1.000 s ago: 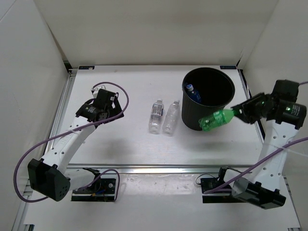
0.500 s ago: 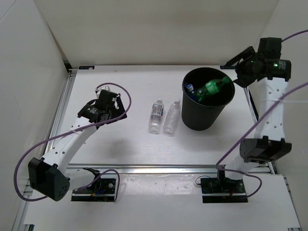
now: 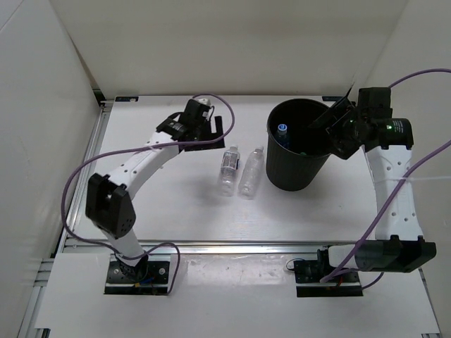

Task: Put the plastic bottles in the bin

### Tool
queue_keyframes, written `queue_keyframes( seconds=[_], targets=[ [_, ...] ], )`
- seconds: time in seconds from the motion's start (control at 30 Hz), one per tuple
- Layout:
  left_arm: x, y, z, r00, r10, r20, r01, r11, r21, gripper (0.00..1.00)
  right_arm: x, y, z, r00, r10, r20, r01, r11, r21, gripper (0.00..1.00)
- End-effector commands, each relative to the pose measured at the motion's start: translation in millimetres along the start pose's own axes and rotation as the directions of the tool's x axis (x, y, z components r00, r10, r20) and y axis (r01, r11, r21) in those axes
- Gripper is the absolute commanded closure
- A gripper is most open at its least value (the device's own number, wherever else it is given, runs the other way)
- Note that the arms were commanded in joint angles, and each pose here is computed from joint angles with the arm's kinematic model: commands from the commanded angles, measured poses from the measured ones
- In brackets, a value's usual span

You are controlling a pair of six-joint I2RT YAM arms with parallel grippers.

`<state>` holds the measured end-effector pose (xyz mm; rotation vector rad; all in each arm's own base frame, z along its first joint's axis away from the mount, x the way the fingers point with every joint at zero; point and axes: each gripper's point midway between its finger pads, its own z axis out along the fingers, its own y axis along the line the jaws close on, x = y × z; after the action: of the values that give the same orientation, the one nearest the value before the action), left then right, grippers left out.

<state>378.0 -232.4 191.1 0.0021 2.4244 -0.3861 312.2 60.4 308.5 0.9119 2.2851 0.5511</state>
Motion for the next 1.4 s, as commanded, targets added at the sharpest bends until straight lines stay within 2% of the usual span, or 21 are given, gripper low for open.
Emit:
queue_keyframes(
  seconds=[0.0, 0.1, 0.13, 0.27, 0.57, 0.87, 0.97, 1.03, 1.07, 1.1, 1.2, 1.27, 1.37],
  targets=[
    [-15.7, -26.9, 2.6, 0.999, 0.031, 0.012, -0.031, 0.996, 0.088, 0.0, -1.9, 15.2, 5.0, 0.998, -0.066, -0.013, 0.064, 0.994, -0.092, 0.0],
    [-10.1, -36.9, 25.1, 0.997, 0.075, -0.026, -0.071, 0.991, 0.114, 0.0, -4.7, 12.8, 7.6, 0.998, -0.061, -0.026, 0.058, 0.994, -0.095, 0.0],
    [3.1, -38.5, 38.8, 0.993, 0.089, -0.077, -0.078, 0.988, 0.133, 0.0, -7.4, 13.9, 7.2, 0.998, -0.066, -0.021, 0.064, 0.992, -0.108, 0.0],
    [14.1, -49.6, 59.3, 0.981, 0.158, -0.112, -0.139, 0.977, 0.162, 0.0, -8.0, 10.6, 11.4, 0.997, -0.065, -0.049, 0.058, 0.988, -0.14, 0.0],
    [32.9, -57.8, 88.7, 0.972, 0.145, -0.186, -0.106, 0.973, 0.205, 0.0, -7.2, -0.3, 13.5, 0.997, -0.06, -0.054, 0.053, 0.989, -0.135, 0.0],
    [77.3, -54.0, 120.3, 0.939, 0.107, -0.327, -0.036, 0.976, 0.216, 0.0, -11.1, -3.6, 12.9, 0.997, -0.067, -0.047, 0.06, 0.989, -0.136, 0.0],
    [94.7, -46.8, 122.0, 0.923, 0.093, -0.372, -0.018, 0.98, 0.201, 0.11, -11.1, -3.6, 12.9, 0.997, -0.067, -0.047, 0.06, 0.989, -0.136, 0.0],
    [98.2, -37.5, 121.4, 0.922, 0.073, -0.381, -0.006, 0.985, 0.173, 0.25, -9.4, -5.7, 14.9, 0.996, -0.065, -0.054, 0.057, 0.99, -0.13, 0.0],
    [91.6, -32.0, 118.2, 0.928, 0.062, -0.367, -0.002, 0.987, 0.162, 0.39, -9.4, -5.7, 14.9, 0.996, -0.065, -0.054, 0.057, 0.99, -0.13, 0.0],
    [84.0, -27.7, 116.5, 0.936, 0.054, -0.347, -0.002, 0.989, 0.148, 0.44, -9.4, -5.7, 14.9, 0.996, -0.065, -0.054, 0.057, 0.99, -0.13, 0.0],
    [35.9, -27.2, 93.2, 0.973, 0.044, -0.225, -0.021, 0.994, 0.103, 0.46, -7.4, -8.2, 17.2, 0.996, -0.062, -0.062, 0.054, 0.991, -0.124, 0.0],
    [-25.5, -27.5, 61.0, 0.998, 0.03, -0.05, -0.027, 0.998, 0.05, 0.44, -5.7, -10.4, 19.1, 0.996, -0.06, -0.069, 0.051, 0.992, -0.118, 0.0],
    [-94.7, -30.8, 15.7, 0.986, 0.042, 0.16, -0.045, 0.999, 0.016, 0.42, -4.0, -14.1, 23.4, 0.996, -0.032, -0.083, 0.022, 0.993, -0.113, 0.0]
  ],
)
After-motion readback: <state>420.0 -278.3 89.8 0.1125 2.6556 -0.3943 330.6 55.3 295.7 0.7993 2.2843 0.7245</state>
